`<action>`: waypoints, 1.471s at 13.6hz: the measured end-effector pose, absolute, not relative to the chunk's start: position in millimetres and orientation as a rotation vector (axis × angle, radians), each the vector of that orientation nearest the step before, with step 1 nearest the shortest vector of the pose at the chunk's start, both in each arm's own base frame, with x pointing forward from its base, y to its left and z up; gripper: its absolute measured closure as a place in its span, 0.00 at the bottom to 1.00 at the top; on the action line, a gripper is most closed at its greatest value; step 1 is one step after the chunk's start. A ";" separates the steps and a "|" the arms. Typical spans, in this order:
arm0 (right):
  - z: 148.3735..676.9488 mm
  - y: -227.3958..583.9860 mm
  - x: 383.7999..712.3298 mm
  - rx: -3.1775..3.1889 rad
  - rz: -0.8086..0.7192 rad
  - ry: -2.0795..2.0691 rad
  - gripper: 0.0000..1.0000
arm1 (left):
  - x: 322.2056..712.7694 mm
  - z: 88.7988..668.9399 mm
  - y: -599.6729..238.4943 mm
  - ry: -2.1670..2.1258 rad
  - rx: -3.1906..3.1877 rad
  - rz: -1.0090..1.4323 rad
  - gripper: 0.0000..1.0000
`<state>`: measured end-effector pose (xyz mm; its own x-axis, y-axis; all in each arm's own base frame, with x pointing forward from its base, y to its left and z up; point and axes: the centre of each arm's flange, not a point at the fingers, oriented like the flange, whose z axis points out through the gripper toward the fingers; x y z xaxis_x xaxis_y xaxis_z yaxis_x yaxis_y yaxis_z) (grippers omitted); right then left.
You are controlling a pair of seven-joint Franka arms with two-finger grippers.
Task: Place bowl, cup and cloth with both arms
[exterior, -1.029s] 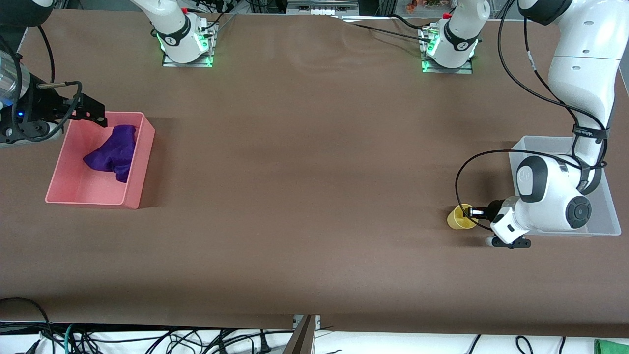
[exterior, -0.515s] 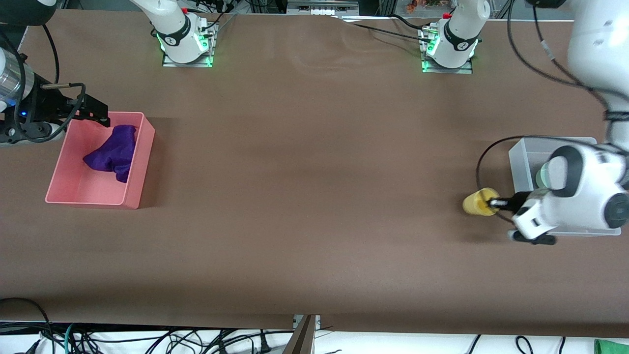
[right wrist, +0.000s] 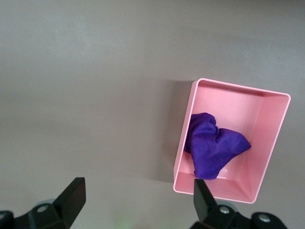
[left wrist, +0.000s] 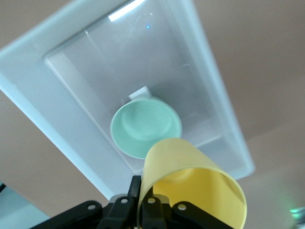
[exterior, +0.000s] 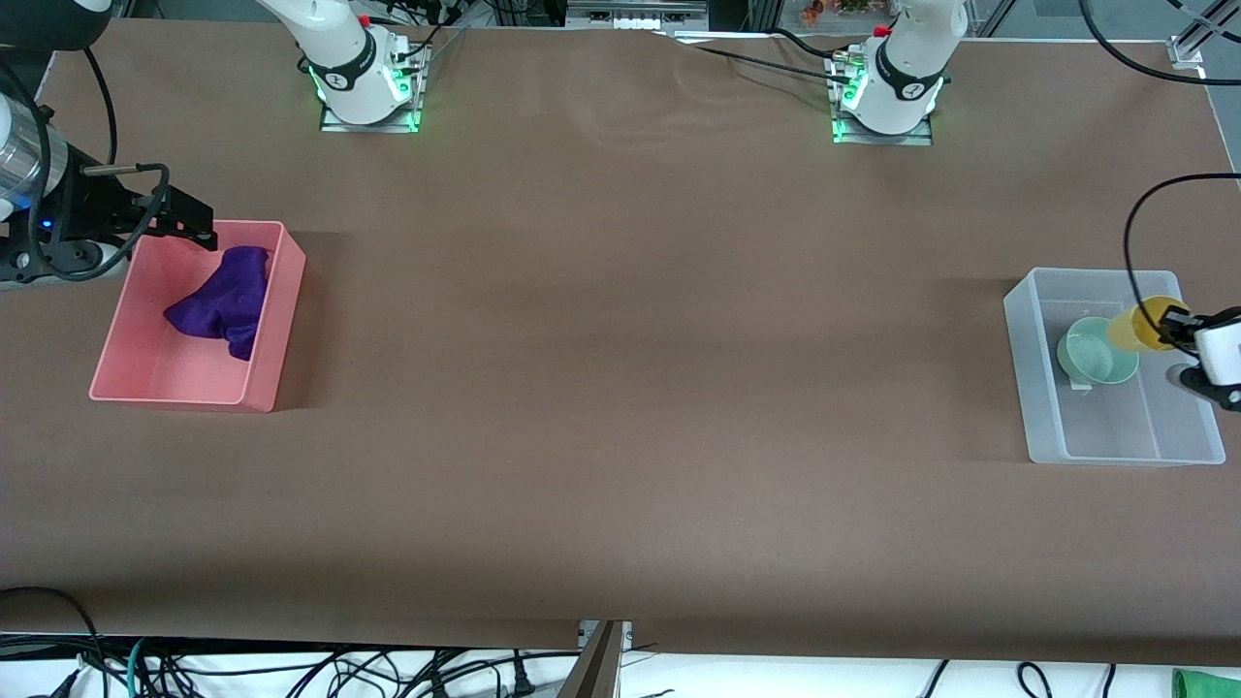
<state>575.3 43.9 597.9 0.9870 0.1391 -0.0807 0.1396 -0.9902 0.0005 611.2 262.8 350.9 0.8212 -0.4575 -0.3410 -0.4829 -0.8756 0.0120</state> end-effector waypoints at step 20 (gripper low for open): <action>593.4 42.1 577.1 3.125 -0.140 0.214 0.00 | 641.9 438.9 58.7 0.632 -3.117 0.390 0.00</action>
<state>577.1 42.1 593.4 0.9867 0.1357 -0.0895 0.1363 -0.9907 0.0002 641.9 58.7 438.9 0.8926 -0.3911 -0.2242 -0.3758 -0.9202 0.1092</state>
